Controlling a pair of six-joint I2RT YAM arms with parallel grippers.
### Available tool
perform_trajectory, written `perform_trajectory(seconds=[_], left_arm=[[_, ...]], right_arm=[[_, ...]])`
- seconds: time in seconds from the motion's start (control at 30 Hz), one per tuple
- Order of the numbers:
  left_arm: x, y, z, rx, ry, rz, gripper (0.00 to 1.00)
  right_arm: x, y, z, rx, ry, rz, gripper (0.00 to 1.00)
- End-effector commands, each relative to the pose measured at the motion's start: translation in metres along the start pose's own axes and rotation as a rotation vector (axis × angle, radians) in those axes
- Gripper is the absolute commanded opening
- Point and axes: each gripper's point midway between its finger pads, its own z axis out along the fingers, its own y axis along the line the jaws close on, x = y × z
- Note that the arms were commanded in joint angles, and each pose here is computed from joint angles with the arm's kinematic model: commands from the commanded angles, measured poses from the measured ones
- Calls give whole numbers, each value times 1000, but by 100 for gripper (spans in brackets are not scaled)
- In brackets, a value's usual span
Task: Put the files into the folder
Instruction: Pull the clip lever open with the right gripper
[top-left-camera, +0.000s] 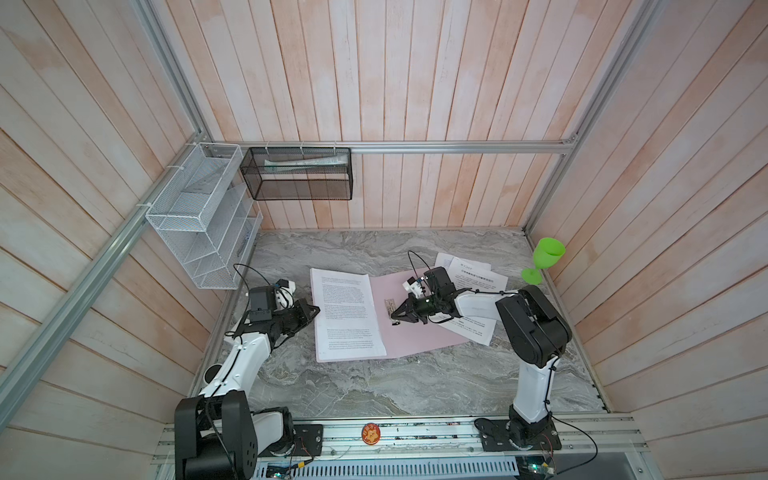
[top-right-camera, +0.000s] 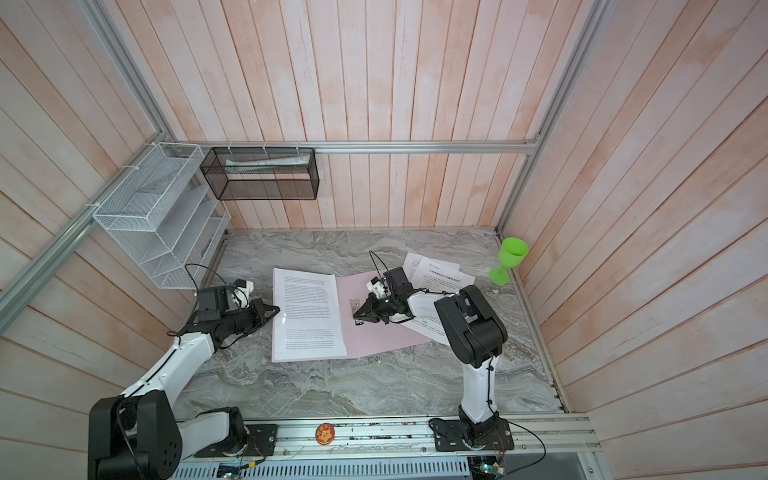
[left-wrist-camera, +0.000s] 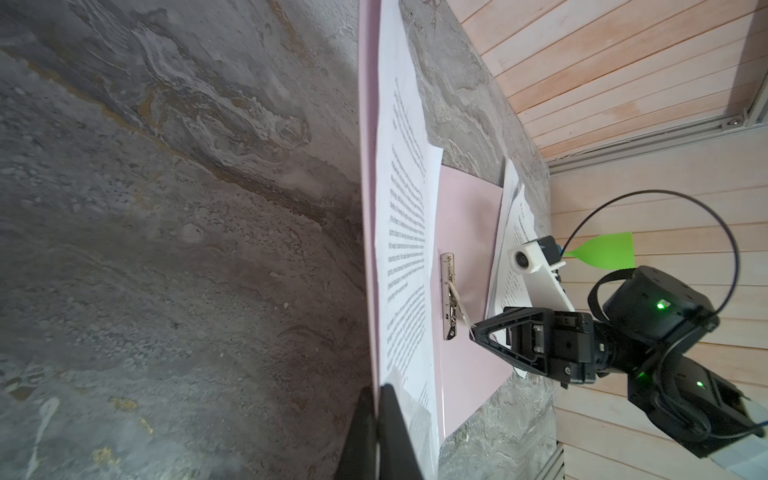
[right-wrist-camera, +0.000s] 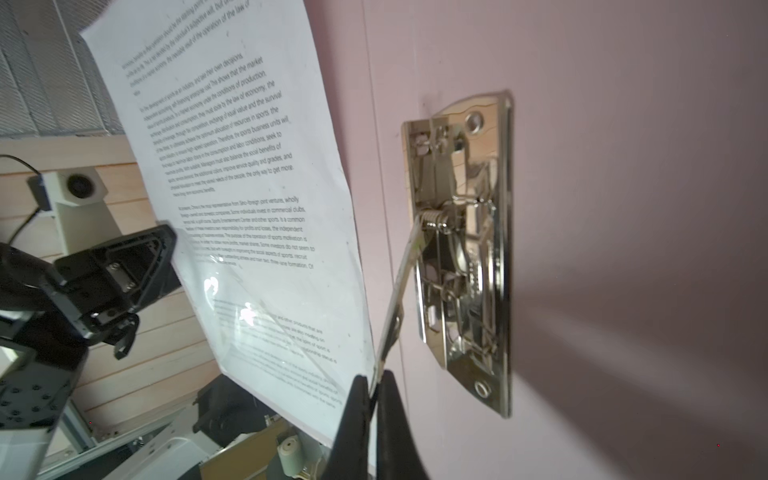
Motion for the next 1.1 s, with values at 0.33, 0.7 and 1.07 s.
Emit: perform_trajectory(seconds=[0.33,0.7,1.07], left_arm=[[0,-9,3,7,9,60,0],[-2,-10,4,8,12,58,0],[1,-16,2,14,66,30,0]], right_arm=[[-57,70,4,-161,28,-27,34],[-104,52,-25,-110,-122,-47,22],[-20,-20,-54,99,-72,1,0]])
